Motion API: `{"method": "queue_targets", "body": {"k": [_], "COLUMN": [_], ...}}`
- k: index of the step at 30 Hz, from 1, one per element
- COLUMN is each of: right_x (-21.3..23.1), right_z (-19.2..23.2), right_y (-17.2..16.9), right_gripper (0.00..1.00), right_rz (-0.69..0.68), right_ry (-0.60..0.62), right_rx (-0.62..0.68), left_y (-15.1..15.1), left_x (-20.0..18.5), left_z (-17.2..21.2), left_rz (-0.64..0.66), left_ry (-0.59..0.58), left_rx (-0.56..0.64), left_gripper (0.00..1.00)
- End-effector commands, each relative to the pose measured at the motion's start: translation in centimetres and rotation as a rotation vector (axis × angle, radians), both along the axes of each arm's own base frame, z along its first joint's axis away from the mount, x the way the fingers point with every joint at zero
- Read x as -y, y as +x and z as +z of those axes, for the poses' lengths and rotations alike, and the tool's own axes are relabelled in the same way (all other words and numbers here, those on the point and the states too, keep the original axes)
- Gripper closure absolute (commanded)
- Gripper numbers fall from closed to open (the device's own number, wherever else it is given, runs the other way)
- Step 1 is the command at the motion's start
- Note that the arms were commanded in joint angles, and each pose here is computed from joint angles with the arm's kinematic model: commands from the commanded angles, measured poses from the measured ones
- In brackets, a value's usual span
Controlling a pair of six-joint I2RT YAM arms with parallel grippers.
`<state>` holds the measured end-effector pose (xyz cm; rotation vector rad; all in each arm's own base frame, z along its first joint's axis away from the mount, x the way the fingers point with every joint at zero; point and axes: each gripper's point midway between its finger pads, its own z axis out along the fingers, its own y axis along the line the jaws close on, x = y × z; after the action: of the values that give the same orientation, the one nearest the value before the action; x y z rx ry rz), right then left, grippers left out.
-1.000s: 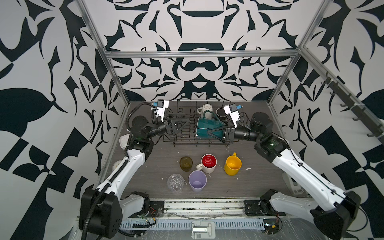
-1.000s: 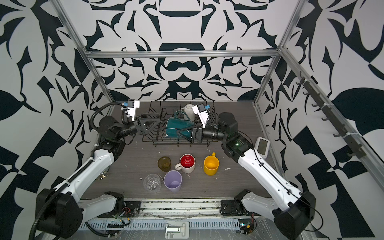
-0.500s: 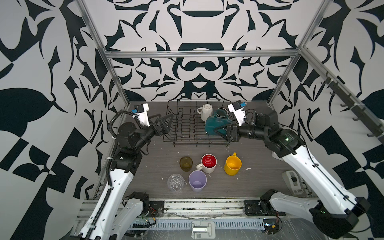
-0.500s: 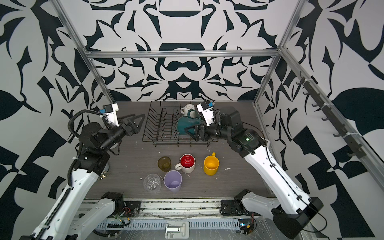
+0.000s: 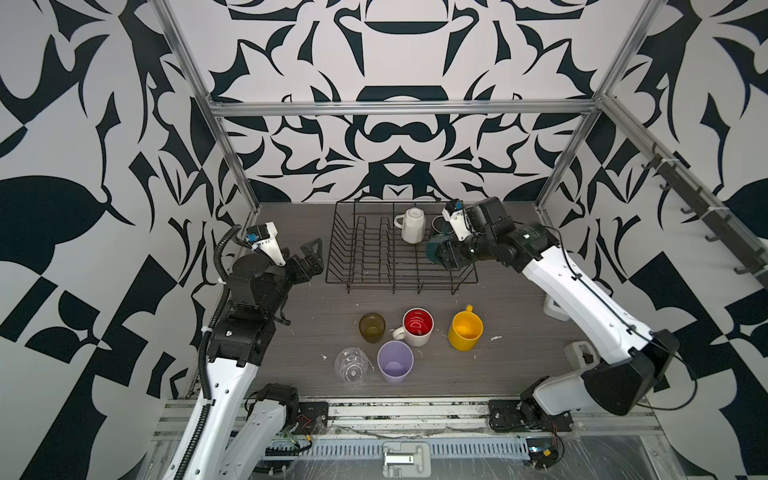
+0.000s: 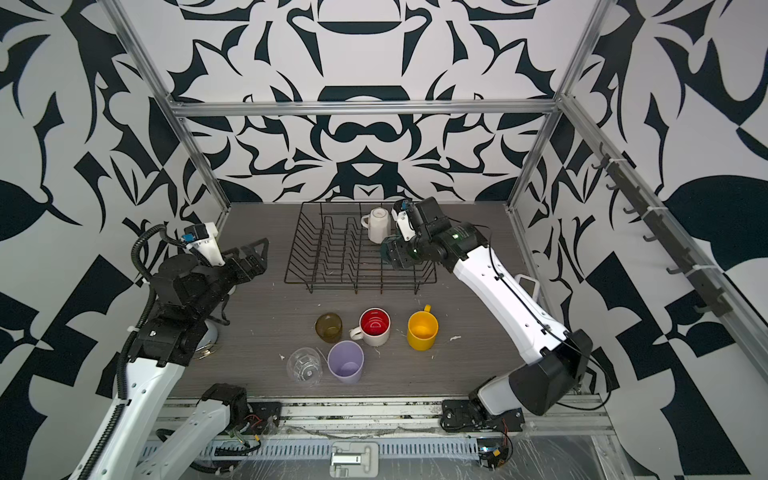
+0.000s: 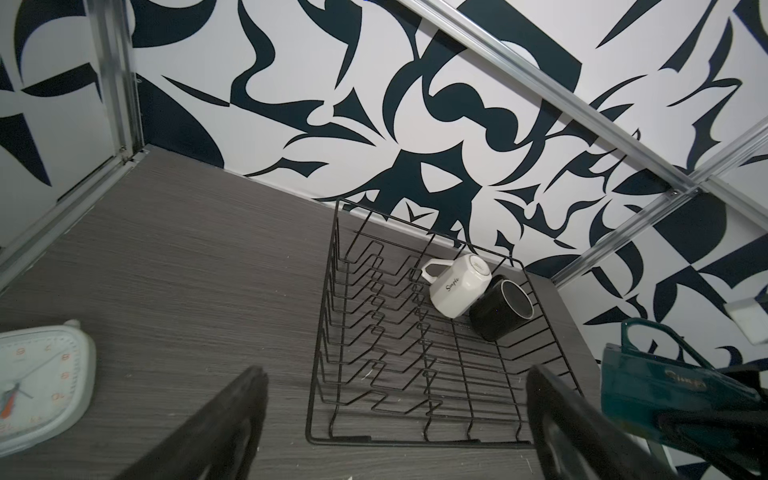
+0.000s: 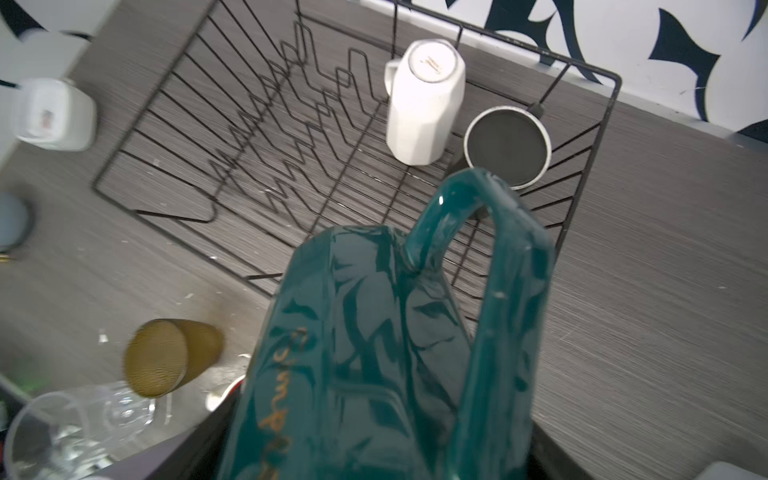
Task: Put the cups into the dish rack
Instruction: 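Open the left gripper and withdraw it while the right holds the green mug, then lower the green mug upside down into the rack beside the black mug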
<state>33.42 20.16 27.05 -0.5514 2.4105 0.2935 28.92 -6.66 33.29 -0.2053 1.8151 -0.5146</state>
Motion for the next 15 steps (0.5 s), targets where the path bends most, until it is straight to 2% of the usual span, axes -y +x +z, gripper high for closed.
{"method": "queue_targets", "body": {"k": [1,15], "right_x": [0.4,0.4], "right_z": [3.6,-1.7], "right_y": [2.2,5.9], "right_gripper": [1.00,1.00], "right_rz": [-0.016,-0.015], "right_ry": [-0.017,-0.154], "right_rx": [0.139,0.046], "left_y": [-0.8,-2.0], "left_x": [-0.8,-1.7], "left_z": [0.6,0.1], "left_rz": [0.032,0.061], "left_ry": [0.033,0.060], "left_rx": [0.004,-0.008], "left_gripper": [0.01,0.01]}}
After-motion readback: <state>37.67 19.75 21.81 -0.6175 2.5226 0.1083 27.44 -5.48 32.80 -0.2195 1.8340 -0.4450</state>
